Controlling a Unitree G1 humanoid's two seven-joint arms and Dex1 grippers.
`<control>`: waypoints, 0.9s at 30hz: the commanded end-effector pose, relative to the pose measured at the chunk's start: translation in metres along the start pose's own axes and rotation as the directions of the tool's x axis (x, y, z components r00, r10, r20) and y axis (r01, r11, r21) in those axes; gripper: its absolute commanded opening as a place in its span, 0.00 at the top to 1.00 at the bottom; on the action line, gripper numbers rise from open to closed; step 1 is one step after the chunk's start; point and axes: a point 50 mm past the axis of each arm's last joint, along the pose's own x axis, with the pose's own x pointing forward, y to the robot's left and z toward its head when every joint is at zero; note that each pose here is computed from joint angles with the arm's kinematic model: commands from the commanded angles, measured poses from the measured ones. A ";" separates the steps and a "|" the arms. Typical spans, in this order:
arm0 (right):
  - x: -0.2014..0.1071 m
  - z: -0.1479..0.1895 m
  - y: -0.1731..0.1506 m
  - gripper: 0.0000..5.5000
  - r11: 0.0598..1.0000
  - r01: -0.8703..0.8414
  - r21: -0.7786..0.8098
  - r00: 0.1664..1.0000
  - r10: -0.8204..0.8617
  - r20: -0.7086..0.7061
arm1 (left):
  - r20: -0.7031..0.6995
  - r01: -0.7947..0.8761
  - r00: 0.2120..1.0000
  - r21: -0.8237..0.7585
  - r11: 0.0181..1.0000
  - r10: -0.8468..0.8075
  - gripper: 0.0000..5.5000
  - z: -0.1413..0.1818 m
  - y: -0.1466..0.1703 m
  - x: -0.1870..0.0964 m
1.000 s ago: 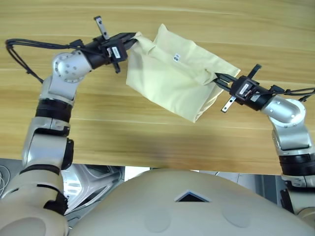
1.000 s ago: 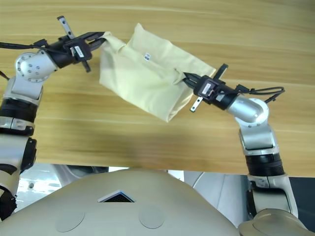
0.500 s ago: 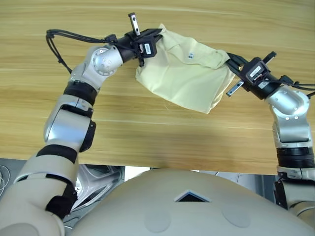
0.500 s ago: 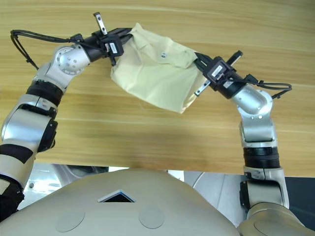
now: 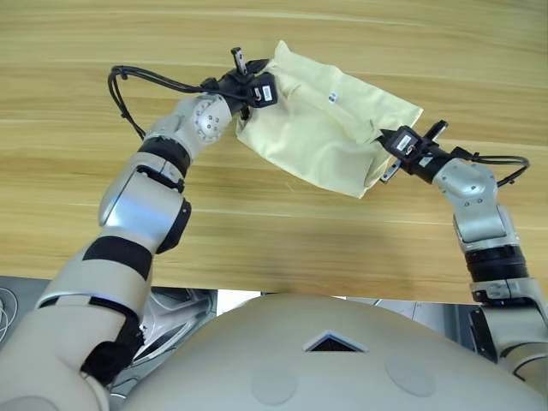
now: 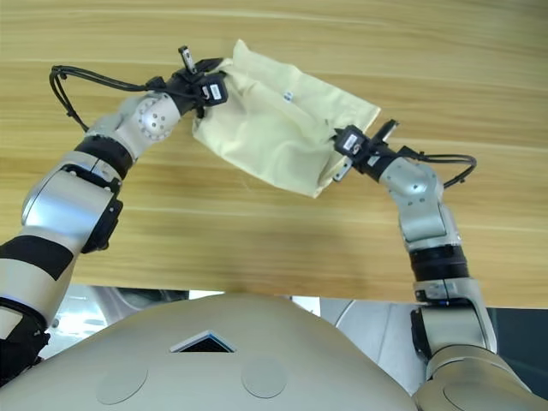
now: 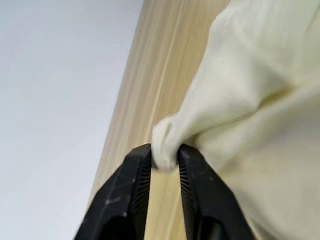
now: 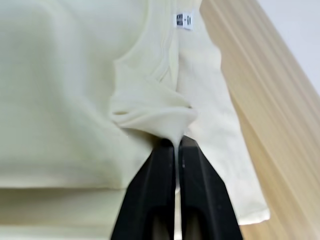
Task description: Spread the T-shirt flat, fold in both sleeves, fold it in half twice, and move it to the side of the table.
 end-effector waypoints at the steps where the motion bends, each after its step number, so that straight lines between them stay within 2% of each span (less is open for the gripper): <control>1: 0.005 -0.004 -0.005 1.00 0.999 0.027 0.027 0.999 -0.026 -0.043 | -0.032 0.036 0.999 -0.036 0.999 -0.037 0.70 0.002 -0.005 0.004; 6: 0.012 -0.007 0.001 1.00 0.995 0.023 0.098 0.998 -0.017 -0.065 | -0.058 0.036 0.997 -0.148 0.988 -0.045 0.55 0.000 -0.010 0.003; 12: 0.015 0.002 -0.009 0.78 0.949 0.050 0.313 0.999 -0.054 0.004 | -0.075 -0.035 0.997 -0.261 0.965 0.015 0.36 -0.008 -0.007 -0.002; 14: 0.019 -0.002 -0.023 0.72 0.893 0.134 0.429 0.990 -0.143 -0.013 | -0.089 -0.096 0.993 -0.273 0.957 0.074 0.31 -0.014 -0.003 -0.007; 18: 0.023 -0.028 -0.047 0.58 0.704 0.323 0.632 0.943 -0.292 -0.157 | -0.084 -0.205 0.979 -0.318 0.926 0.188 0.18 -0.026 0.002 -0.020; 21: 0.020 -0.043 -0.058 0.47 0.551 0.397 0.734 0.909 -0.349 -0.229 | -0.088 -0.267 0.964 -0.367 0.891 0.253 0.08 -0.037 -0.001 -0.034; 23: 0.017 -0.050 -0.063 0.41 0.495 0.446 0.745 0.882 -0.382 -0.274 | -0.098 -0.304 0.952 -0.400 0.865 0.289 0.03 -0.043 -0.003 -0.043; 27: 0.012 -0.058 -0.070 0.27 0.555 0.542 0.631 0.835 -0.437 -0.334 | -0.112 -0.354 0.933 -0.448 0.821 0.341 0.02 -0.055 -0.011 -0.061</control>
